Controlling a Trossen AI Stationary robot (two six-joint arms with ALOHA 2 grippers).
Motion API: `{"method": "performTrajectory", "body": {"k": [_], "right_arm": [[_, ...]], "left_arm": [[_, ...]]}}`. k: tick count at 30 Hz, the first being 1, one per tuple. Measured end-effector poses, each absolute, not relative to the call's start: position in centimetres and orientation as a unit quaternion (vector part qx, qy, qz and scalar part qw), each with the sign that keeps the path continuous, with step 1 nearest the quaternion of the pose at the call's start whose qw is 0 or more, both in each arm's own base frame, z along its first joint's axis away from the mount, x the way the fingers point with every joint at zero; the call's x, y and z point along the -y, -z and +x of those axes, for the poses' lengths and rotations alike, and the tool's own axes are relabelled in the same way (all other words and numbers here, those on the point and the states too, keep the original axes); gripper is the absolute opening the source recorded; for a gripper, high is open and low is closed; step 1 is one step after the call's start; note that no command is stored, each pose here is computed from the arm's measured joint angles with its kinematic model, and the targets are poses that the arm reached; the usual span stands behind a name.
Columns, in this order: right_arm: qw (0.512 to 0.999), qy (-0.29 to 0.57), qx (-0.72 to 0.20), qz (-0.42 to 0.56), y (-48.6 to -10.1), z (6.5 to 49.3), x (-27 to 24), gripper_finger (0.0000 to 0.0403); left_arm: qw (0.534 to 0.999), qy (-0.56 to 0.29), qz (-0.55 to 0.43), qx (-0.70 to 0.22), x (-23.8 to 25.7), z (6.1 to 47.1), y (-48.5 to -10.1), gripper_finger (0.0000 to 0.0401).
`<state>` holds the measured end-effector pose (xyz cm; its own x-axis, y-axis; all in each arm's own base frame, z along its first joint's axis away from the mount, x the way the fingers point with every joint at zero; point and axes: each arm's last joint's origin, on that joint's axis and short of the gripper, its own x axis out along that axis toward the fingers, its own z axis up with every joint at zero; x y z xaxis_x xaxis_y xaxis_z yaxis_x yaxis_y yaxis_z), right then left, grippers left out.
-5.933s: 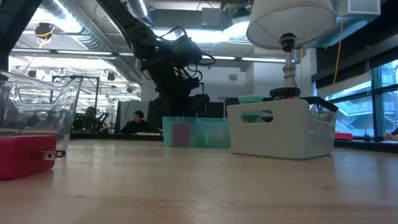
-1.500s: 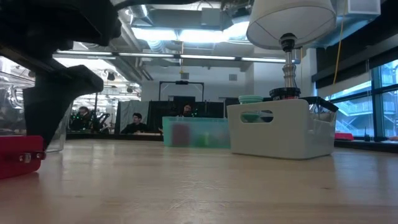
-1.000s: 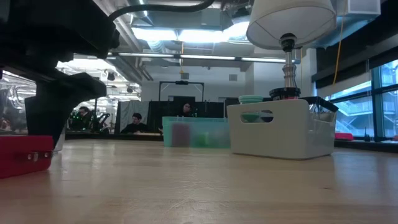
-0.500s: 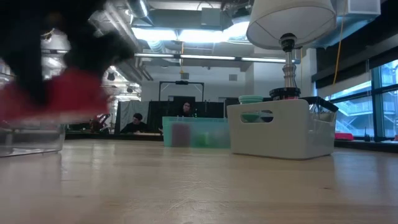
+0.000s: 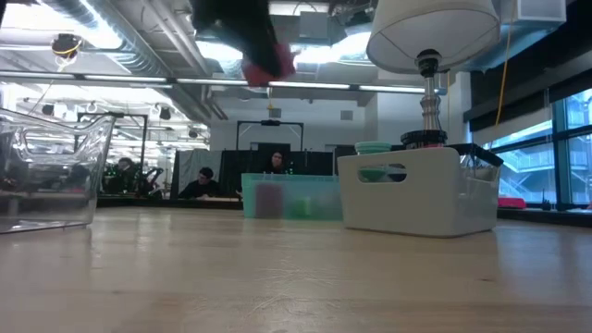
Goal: Pick & Place Office items
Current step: Put the red charger adapter into the green bin
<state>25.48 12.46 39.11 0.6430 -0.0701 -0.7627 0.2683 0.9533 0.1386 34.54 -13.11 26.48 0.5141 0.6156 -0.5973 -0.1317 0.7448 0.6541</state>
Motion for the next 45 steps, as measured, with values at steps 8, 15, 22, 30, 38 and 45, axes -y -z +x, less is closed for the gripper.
{"method": "performTrajectory", "body": {"k": [8,15,22,30,38,45], "right_arm": [[0.898,0.094,-0.412,0.12,-39.1,25.5,-12.5,0.0311],[0.899,0.095,-0.411,0.12,-39.1,25.5,-12.5,0.0311],[0.899,0.095,-0.411,0.12,-39.1,25.5,-12.5,0.0311],[0.899,0.095,-0.411,0.12,-39.1,25.5,-12.5,0.031],[0.898,0.095,-0.412,0.12,-39.1,25.5,-12.5,0.031],[0.899,0.095,-0.411,0.12,-39.1,25.5,-12.5,0.031]], "left_arm": [[0.768,-0.315,0.183,-0.527,2.0,35.9,-25.1,0.0212],[0.775,-0.368,0.088,-0.507,-6.4,36.3,-22.8,0.0212],[0.819,-0.403,0.025,-0.408,-11.0,36.7,-21.1,0.0212],[0.826,-0.444,-0.006,-0.347,-12.7,35.6,-18.5,0.0212],[0.812,-0.49,-0.016,-0.317,-12.9,34.3,-16.6,0.0212],[0.811,-0.493,-0.026,-0.314,-13.0,34.5,-15.8,0.0212]]}}
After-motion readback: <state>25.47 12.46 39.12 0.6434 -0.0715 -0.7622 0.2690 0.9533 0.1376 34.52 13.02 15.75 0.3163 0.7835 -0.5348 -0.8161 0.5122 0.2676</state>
